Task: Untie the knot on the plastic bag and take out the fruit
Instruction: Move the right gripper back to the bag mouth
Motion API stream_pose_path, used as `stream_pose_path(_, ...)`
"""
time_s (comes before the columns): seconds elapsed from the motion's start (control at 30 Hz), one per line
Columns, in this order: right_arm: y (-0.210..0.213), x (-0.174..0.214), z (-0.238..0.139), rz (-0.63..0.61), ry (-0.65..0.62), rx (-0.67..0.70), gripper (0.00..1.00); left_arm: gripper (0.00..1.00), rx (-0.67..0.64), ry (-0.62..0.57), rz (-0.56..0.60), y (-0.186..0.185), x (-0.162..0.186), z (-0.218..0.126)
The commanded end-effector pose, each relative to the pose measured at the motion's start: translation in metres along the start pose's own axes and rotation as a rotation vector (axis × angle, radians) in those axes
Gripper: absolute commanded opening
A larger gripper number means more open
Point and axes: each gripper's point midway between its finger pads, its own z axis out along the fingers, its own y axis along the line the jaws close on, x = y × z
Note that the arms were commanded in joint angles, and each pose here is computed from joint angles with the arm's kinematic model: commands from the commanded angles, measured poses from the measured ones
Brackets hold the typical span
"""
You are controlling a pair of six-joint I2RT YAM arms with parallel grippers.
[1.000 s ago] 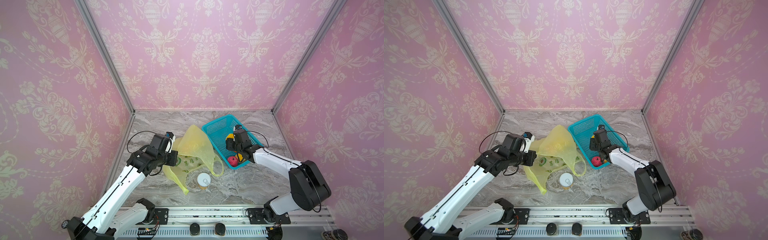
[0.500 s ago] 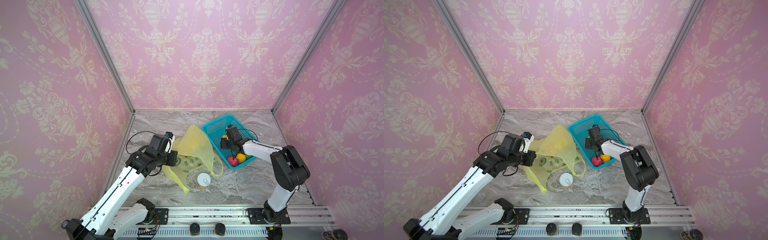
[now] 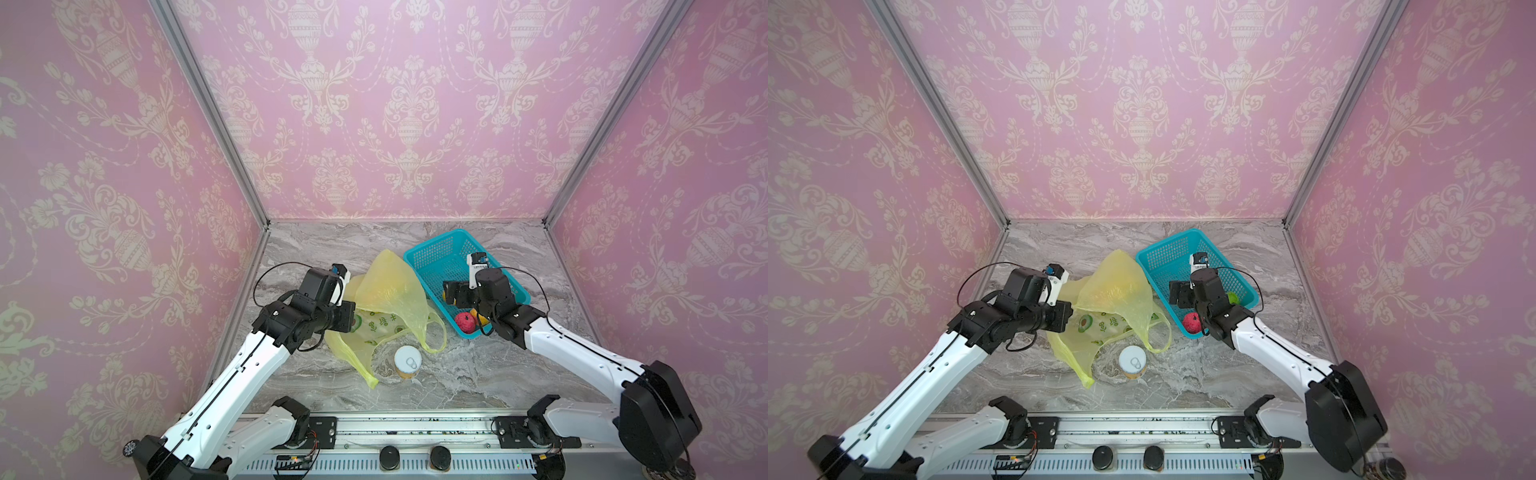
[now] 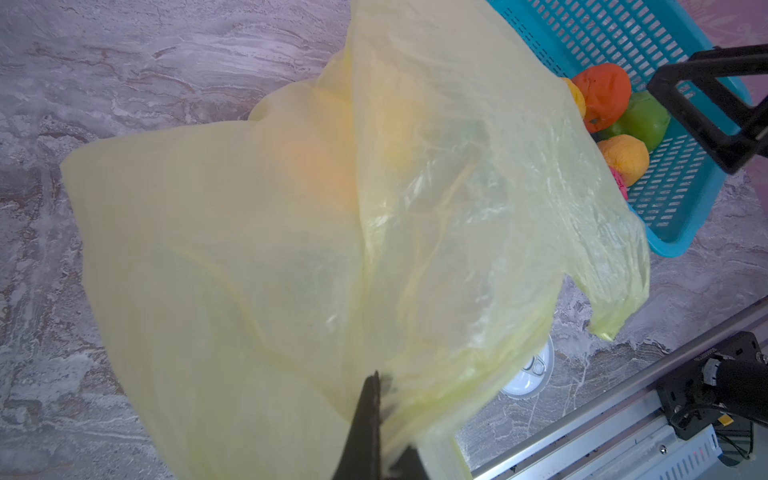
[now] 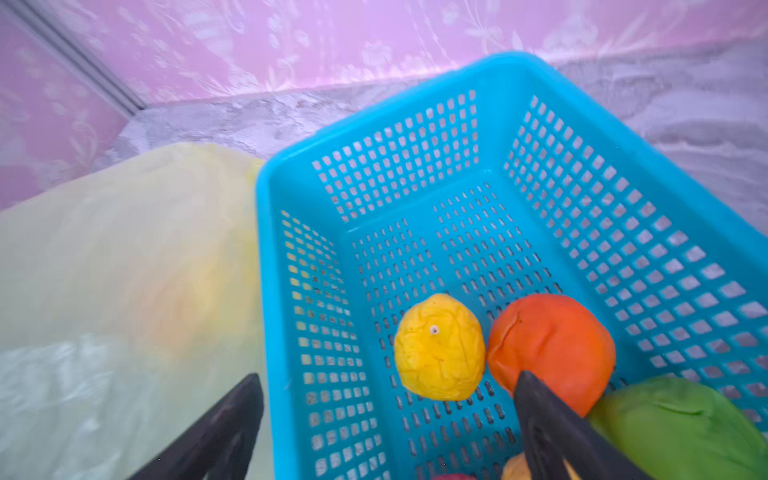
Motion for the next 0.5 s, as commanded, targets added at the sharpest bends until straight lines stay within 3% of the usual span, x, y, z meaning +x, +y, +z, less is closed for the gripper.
stream_pose_path(0.0, 0.034, -0.019, -0.035, -0.117, -0.131, -0.104, 0.86, 0.00, -0.010, 0.022, -0.007, 0.003, 0.005, 0.000)
stream_pose_path(0.2, 0.122, -0.006, -0.081, -0.278, -0.238, -0.436, 0.63, 0.00, -0.005, 0.014, -0.006, 0.003, 0.004, -0.002)
stream_pose_path(0.47, 0.236, 0.057, -0.098, -0.599, -0.166, -0.700, 0.52, 0.00, -0.003, 0.027, -0.008, 0.002, 0.006, 0.001)
